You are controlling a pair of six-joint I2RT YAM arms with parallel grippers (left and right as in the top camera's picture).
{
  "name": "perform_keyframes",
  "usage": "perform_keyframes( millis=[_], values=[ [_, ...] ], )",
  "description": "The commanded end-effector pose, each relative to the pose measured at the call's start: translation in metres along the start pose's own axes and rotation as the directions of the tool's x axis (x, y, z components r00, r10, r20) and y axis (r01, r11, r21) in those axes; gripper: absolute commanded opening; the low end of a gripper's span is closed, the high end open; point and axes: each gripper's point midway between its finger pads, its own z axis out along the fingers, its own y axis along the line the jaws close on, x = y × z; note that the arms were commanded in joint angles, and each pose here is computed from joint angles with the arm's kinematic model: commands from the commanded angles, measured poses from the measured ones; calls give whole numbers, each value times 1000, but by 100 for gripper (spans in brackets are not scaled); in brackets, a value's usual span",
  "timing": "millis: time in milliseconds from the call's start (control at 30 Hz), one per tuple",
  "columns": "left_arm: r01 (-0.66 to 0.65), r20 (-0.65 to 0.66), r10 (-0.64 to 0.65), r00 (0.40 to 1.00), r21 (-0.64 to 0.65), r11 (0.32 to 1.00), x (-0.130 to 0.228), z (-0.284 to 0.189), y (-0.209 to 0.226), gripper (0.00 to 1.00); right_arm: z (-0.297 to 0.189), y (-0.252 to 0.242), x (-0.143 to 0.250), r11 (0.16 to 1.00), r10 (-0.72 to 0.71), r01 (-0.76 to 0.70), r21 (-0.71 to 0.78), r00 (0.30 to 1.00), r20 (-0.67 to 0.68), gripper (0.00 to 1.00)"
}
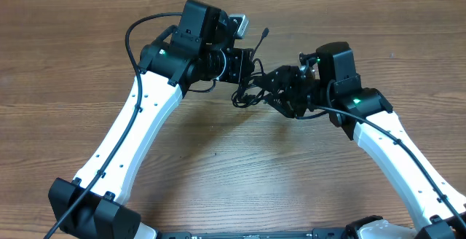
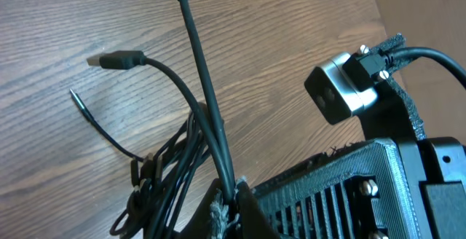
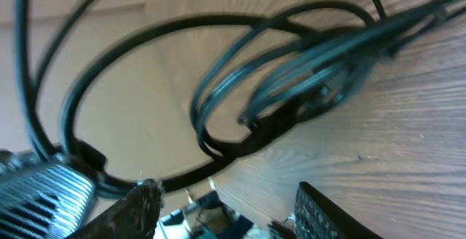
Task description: Untangle cables
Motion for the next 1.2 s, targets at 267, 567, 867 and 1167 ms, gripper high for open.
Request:
perform_keyframes(
  millis=[267, 567, 867, 1167],
  values=[
    [176, -28, -175, 984, 81, 981, 0, -2, -19, 4, 32, -7, -37, 996, 90, -89, -11, 994, 66, 42],
    [222, -79, -211, 974, 161, 962, 5, -4, -34, 4, 36, 12, -41, 996, 31, -26, -91, 998, 53, 33],
    [216, -63, -209, 976, 141, 966, 3, -4, -29, 4, 34, 10, -31, 986, -136, 135, -94, 991, 3, 39],
    [225, -60, -219, 974, 143, 964, 1, -6, -26, 4, 34, 12, -24, 969, -223, 218, -115, 975, -26, 40]
  ],
)
